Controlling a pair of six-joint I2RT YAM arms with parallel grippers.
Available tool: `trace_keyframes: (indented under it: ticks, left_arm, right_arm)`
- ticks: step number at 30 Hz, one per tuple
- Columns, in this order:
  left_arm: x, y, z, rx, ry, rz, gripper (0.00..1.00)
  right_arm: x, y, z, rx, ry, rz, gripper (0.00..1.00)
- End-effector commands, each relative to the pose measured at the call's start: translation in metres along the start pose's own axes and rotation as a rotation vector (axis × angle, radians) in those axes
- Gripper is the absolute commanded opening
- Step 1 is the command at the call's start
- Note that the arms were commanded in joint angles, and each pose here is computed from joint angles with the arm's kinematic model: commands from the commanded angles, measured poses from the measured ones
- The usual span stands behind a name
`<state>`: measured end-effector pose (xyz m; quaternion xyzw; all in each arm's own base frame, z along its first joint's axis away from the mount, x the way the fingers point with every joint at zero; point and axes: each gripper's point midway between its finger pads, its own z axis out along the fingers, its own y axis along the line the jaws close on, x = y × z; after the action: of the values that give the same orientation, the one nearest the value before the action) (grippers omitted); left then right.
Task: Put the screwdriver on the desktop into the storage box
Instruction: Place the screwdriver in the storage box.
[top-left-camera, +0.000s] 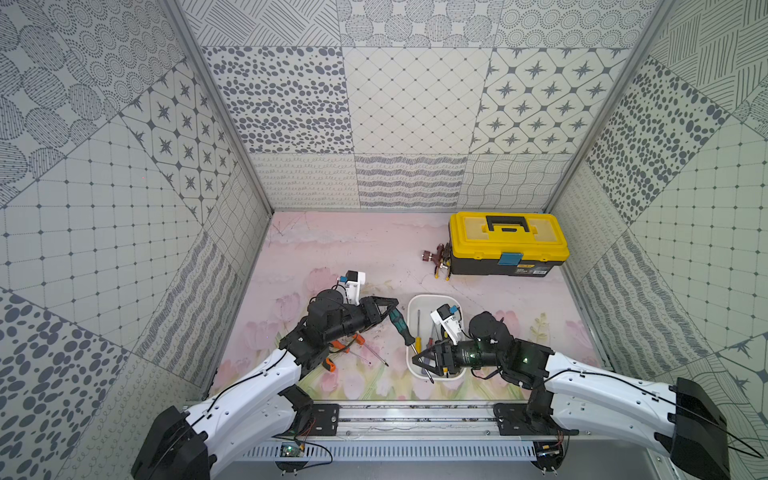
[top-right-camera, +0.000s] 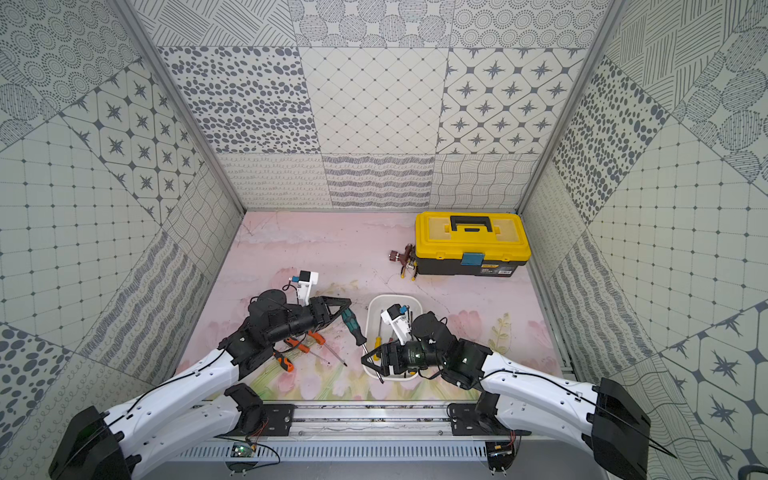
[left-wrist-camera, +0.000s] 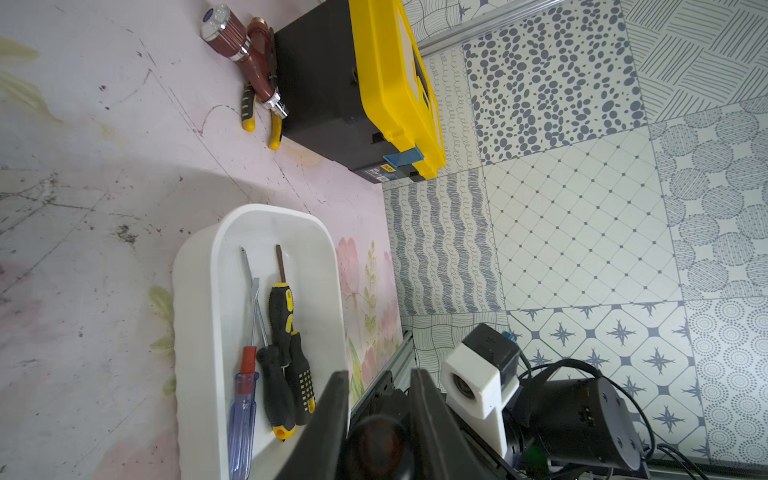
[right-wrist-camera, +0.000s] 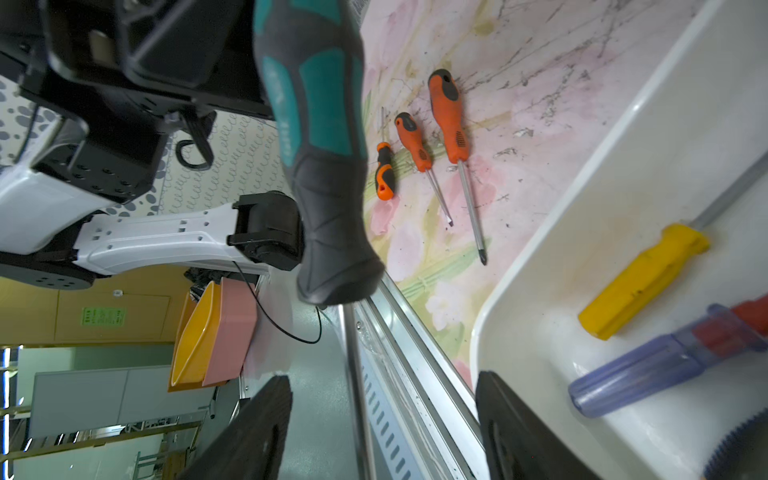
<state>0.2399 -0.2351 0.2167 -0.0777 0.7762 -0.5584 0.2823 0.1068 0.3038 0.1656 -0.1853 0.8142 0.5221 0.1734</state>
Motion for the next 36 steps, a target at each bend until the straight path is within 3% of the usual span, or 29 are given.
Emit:
trace_keyframes:
  ticks: [1, 3, 5, 11, 15, 16, 19, 22, 26, 33, 36]
  left_arm:
    - [-0.011, -0.037, -0.003, 0.146, -0.035, 0.031, 0.0]
    - [-0.011, -0.037, -0.002, 0.151, -0.036, 0.018, 0.0]
    - [-0.012, -0.038, -0.002, 0.154, -0.04, 0.015, 0.0]
    - [-0.016, -0.025, -0.004, 0.061, -0.064, 0.022, 0.0]
    - [-0.016, 0.003, -0.005, -0.115, -0.058, 0.017, 0.64]
    - [-0.014, 0.005, -0.004, -0.127, -0.044, 0.02, 0.73]
    - [-0.006, 0.003, 0.002, -0.122, 0.008, 0.034, 0.83]
    - [0.004, 0.0, 0.011, -0.116, 0.058, 0.046, 0.83]
    - [0.013, -0.002, 0.02, -0.11, 0.095, 0.053, 0.81]
    - [0.028, 0.001, 0.036, -0.128, 0.172, 0.039, 0.71]
    - [0.033, -0.002, 0.041, -0.109, 0.192, 0.035, 0.61]
  right_arm:
    - [-0.008, 0.022, -0.002, -0.107, -0.043, -0.016, 0.63]
    - [-0.008, 0.022, -0.002, -0.102, -0.047, -0.016, 0.39]
    - [-0.009, 0.022, -0.003, -0.092, -0.053, -0.017, 0.24]
    - [-0.016, 0.019, -0.002, -0.002, -0.073, -0.027, 0.0]
    - [-0.026, -0.012, -0.008, 0.291, -0.114, -0.046, 0.0]
    - [-0.029, -0.02, -0.01, 0.37, -0.122, -0.063, 0.0]
    - [-0.035, -0.034, -0.014, 0.565, -0.145, -0.119, 0.0]
    - [-0.039, -0.035, -0.011, 0.653, -0.167, -0.167, 0.0]
    - [-0.046, -0.025, -0.009, 0.672, -0.202, -0.206, 0.0]
    - [-0.047, -0.011, -0.003, 0.654, -0.192, -0.247, 0.0]
    - [-0.047, -0.008, 0.0, 0.649, -0.187, -0.252, 0.0]
